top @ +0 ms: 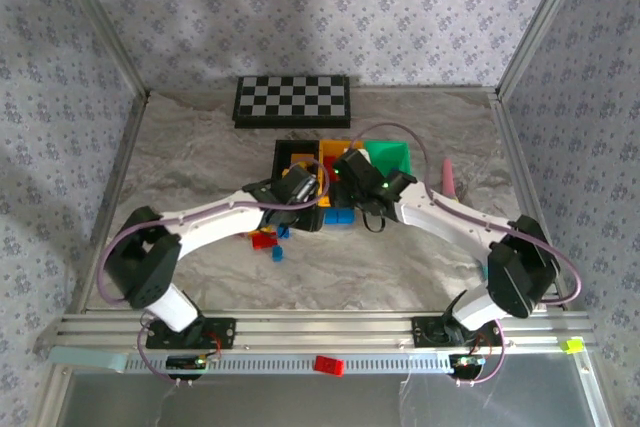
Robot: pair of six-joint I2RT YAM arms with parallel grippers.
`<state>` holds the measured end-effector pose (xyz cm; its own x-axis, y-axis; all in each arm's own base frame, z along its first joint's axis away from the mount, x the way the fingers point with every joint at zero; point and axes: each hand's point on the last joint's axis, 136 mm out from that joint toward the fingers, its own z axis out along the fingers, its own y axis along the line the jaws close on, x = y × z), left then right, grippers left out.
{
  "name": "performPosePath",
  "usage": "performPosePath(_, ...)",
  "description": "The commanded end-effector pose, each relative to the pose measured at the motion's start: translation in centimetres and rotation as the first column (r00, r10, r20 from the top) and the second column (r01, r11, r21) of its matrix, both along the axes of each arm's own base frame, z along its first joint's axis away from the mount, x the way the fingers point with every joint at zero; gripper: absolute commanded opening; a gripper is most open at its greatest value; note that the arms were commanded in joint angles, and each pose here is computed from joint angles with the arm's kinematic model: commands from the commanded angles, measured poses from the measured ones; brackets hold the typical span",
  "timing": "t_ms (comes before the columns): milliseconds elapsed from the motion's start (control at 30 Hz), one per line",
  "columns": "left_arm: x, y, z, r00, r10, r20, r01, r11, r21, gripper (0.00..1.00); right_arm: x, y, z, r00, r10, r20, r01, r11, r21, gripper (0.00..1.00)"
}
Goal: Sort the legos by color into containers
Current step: Pick up the lego from the center of the table.
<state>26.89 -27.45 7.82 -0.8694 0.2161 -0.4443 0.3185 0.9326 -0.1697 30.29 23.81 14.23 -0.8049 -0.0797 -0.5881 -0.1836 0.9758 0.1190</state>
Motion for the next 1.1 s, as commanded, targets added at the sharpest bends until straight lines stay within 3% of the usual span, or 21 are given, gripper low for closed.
performPosePath(0, -0.1, 0.0, -0.8, 0.999, -0.003, -0.032, 0.006, 0.997, 0.08, 0.65, -0.3, -2.2, -0.3, 0.998, -0.064, 0.004, 0.064, 0.998, -0.016, 0.67)
performPosePath(200, 1.0, 0.5, -1.9, 0.996, 0.074, -0.044, -0.066, 0.984, 0.166, 0.64, -1.0, -3.6, -1.1, 0.996, -0.086, -0.006, 0.086, 0.996, -0.018, 0.67)
performPosePath(433, 1.7, -0.5, -2.7, 0.993, 0.101, -0.061, -0.09, 0.983, 0.161, 0.62, -1.4, -3.8, -2.0, 0.995, -0.095, -0.022, 0.095, 0.995, -0.015, 0.67)
performPosePath(1067, 0.7, -2.0, -3.7, 0.994, 0.07, -0.084, -0.054, 0.982, 0.181, 0.62, -1.4, -3.9, -2.0, 0.995, -0.095, -0.015, 0.095, 0.995, -0.006, 0.68)
